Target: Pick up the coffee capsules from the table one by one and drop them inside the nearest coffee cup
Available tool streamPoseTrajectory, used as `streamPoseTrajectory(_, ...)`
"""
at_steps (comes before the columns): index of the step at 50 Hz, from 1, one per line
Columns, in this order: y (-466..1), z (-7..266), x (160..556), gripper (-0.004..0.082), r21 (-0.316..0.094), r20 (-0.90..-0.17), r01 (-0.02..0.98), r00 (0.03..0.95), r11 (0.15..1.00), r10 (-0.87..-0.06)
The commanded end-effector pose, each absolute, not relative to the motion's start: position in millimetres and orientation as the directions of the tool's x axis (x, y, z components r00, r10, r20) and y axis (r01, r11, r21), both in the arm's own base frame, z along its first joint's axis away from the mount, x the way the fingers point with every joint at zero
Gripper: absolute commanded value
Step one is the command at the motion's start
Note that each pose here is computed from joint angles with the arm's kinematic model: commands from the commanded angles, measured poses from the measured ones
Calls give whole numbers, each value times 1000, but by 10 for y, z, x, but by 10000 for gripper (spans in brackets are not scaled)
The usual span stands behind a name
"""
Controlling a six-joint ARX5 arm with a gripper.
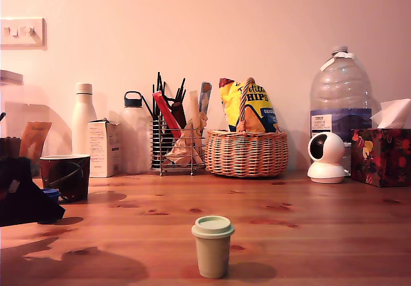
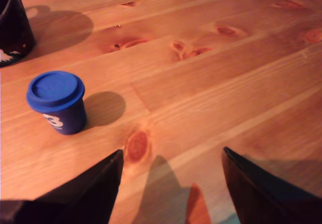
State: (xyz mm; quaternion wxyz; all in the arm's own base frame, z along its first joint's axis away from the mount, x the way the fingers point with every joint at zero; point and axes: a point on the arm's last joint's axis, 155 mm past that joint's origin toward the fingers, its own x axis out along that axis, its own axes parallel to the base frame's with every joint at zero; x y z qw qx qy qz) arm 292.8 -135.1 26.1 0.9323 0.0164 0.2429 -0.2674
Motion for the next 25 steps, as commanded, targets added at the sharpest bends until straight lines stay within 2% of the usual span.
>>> streamPoseTrajectory(1, -1338, 319, 2959, 538, -99, -444, 498, 752, 861, -486)
streamPoseTrajectory(25, -1293, 333, 2986, 538, -113, -439, 477, 763, 872, -474)
